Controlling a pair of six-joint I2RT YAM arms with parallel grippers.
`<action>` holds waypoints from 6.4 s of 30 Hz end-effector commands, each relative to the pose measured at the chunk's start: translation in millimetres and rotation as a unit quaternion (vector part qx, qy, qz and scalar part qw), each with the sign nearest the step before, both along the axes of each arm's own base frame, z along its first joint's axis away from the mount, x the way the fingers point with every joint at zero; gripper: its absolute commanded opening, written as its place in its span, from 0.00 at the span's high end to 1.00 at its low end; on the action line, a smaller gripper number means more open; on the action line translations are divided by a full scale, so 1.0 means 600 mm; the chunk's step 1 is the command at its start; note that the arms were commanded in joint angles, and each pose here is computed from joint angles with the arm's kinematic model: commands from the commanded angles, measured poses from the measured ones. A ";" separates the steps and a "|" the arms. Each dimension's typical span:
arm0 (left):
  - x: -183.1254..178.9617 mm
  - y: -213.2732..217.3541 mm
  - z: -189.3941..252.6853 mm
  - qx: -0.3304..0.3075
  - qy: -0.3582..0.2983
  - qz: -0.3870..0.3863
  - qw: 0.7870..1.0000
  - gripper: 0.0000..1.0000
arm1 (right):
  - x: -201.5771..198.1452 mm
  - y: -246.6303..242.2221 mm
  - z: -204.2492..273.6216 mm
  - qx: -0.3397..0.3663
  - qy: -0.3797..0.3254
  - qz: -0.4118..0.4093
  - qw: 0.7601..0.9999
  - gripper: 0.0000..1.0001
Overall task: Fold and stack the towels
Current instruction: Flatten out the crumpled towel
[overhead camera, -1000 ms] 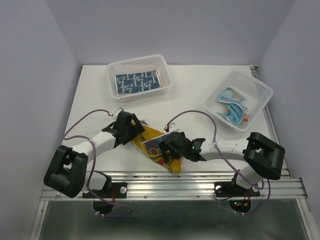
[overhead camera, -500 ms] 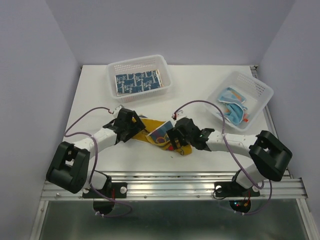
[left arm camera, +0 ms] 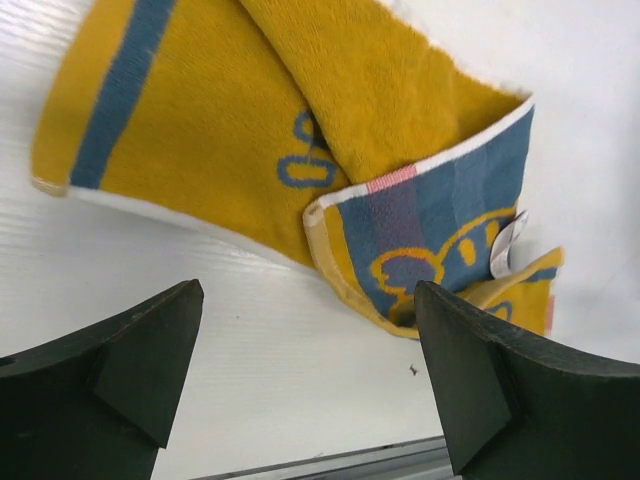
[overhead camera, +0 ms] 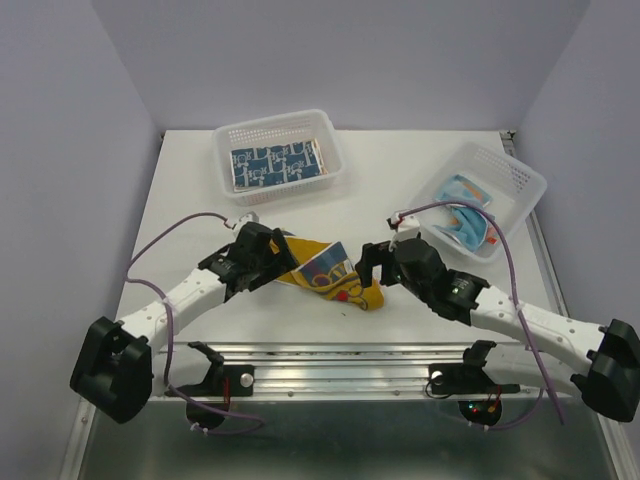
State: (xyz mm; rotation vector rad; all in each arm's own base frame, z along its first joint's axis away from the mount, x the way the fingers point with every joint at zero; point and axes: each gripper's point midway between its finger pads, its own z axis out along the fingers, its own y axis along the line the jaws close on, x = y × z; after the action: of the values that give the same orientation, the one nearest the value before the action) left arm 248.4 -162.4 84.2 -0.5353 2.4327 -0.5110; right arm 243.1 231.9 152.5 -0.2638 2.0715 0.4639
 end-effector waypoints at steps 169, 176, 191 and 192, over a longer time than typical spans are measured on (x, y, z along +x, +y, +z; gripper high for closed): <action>-0.106 -0.063 0.847 -0.223 -0.543 -0.194 0.786 1.00 | -0.042 0.035 0.749 0.269 -0.262 0.088 0.923 0.99; -0.184 -0.091 0.832 -0.292 -0.528 -0.292 0.742 1.00 | -0.126 0.068 0.735 0.321 -0.201 0.211 0.901 0.99; -0.167 -0.076 0.741 -0.300 -0.489 -0.245 0.782 1.00 | -0.089 0.048 0.662 0.324 -0.177 0.132 0.920 0.99; -0.157 -0.077 0.731 -0.295 -0.485 -0.236 0.789 1.00 | -0.075 0.046 0.647 0.316 -0.177 0.111 0.926 0.99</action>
State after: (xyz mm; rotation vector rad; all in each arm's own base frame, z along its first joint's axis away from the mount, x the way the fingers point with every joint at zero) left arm 144.5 -210.4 521.8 0.1904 1.3731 -1.4017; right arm 179.8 275.4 534.2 -0.3091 1.5106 1.1865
